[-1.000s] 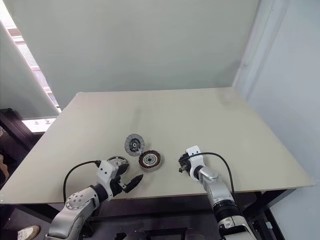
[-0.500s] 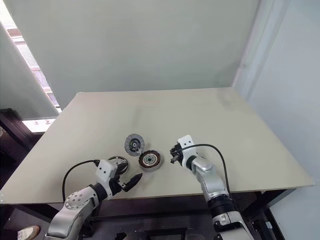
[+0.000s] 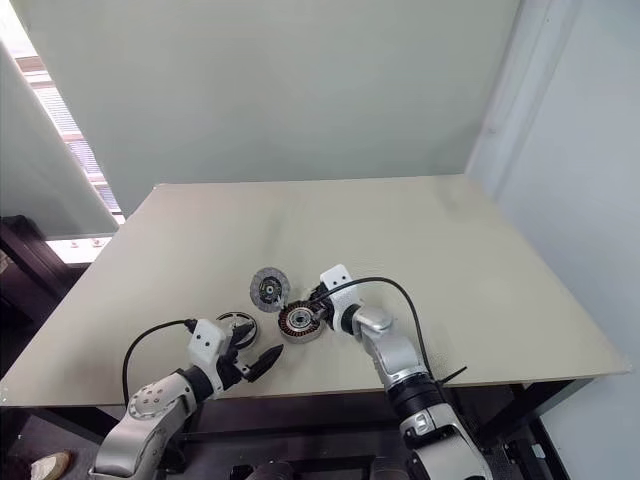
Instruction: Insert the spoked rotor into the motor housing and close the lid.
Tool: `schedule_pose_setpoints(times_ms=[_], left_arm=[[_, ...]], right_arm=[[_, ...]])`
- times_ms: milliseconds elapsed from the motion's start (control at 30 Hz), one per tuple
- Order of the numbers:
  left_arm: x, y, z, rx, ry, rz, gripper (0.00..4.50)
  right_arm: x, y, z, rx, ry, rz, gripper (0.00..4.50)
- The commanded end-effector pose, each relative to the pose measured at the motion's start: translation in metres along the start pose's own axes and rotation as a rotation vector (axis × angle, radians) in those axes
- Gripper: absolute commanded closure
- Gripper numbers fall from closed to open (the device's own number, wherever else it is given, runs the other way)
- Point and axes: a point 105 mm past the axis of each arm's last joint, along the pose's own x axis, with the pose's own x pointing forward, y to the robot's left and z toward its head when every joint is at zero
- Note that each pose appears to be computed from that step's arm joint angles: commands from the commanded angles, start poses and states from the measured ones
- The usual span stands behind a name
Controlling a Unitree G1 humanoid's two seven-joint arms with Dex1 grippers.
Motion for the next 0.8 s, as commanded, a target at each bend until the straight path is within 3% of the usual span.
schedule_pose_setpoints(times_ms=[33, 800], left_arm=[[-0.007, 0.009, 0.01, 0.03, -0.035, 0.032, 0.0], [-0.028, 0.021, 0.015, 0.015, -0.028, 0.096, 0.0]], right_arm=[[0.007, 0.007, 0.013, -0.033, -0.03, 0.028, 3.74], [0.022, 0.014, -0.007, -0.012, 0.024, 0.049, 3.74]])
